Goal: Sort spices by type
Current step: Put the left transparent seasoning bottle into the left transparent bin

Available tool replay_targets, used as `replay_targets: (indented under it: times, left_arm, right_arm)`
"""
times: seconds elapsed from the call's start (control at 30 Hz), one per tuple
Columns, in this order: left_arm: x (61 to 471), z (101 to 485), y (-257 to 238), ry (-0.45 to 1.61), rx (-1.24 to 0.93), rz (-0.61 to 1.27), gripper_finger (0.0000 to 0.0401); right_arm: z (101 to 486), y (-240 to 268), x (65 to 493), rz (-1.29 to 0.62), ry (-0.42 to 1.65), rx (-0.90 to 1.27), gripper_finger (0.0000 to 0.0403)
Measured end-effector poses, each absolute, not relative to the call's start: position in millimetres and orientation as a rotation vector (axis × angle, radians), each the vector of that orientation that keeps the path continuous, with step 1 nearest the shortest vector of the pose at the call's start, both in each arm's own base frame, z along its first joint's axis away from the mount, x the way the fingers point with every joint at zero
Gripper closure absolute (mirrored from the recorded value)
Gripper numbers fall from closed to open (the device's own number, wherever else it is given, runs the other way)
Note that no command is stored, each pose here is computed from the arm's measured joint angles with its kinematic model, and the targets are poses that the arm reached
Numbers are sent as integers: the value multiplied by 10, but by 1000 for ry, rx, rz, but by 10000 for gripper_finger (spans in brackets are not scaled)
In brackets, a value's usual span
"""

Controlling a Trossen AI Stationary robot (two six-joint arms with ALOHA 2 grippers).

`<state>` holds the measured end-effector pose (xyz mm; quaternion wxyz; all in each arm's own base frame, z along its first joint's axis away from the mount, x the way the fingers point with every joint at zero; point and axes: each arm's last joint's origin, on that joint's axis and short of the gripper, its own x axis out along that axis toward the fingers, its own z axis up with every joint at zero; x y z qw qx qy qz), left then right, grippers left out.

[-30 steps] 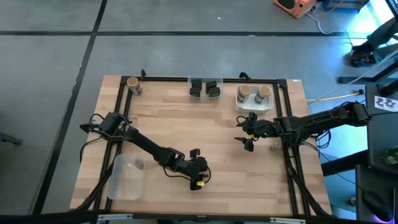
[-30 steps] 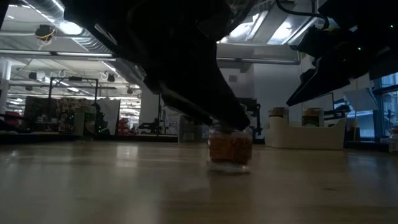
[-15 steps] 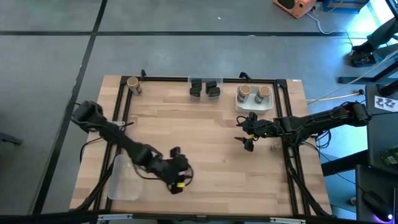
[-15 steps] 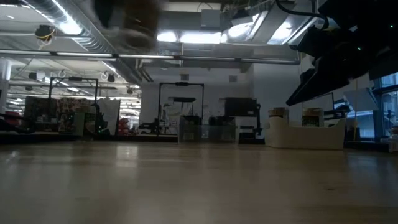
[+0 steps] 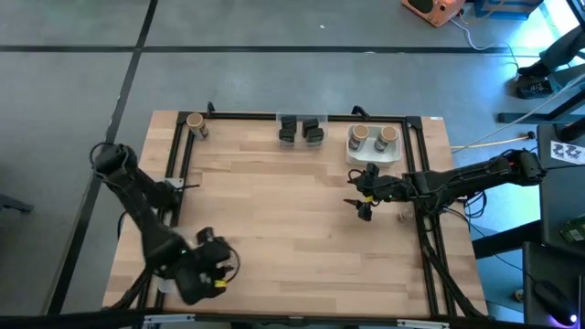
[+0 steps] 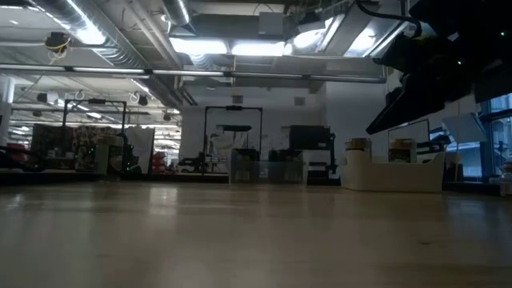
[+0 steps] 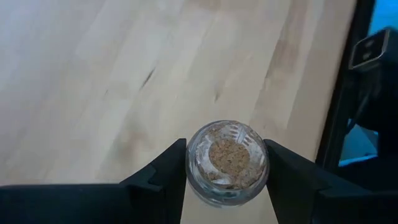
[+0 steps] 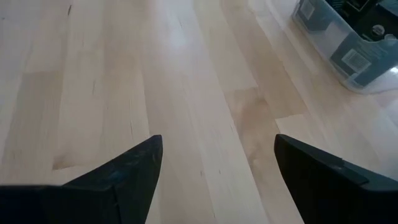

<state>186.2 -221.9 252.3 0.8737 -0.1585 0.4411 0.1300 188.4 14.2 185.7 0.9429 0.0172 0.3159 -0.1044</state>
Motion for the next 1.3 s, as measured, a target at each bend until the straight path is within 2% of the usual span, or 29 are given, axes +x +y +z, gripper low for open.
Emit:
replay_targets:
  times: [0.23, 0.43, 0.73, 1.1, 1.3]
  left_arm:
    - [1342, 2477, -2336, 875, -385, 414, 239]
    - [1070, 2230, -2302, 848, -433, 492, 239]
    - [970, 1992, -2212, 871, -411, 531, 239]
    - [954, 1666, -2135, 877, -436, 494, 234]
    - [947, 1600, -2124, 887, -473, 494, 230]
  right_arm:
    - [1874, 144, 1898, -212, 621, 42, 95]
    - [1894, 146, 1912, -210, 596, 48, 95]
    - [1894, 145, 1912, -213, 596, 54, 95]
    - [1904, 141, 1918, -228, 582, 48, 95]
    - [1904, 141, 1918, -229, 582, 46, 95]
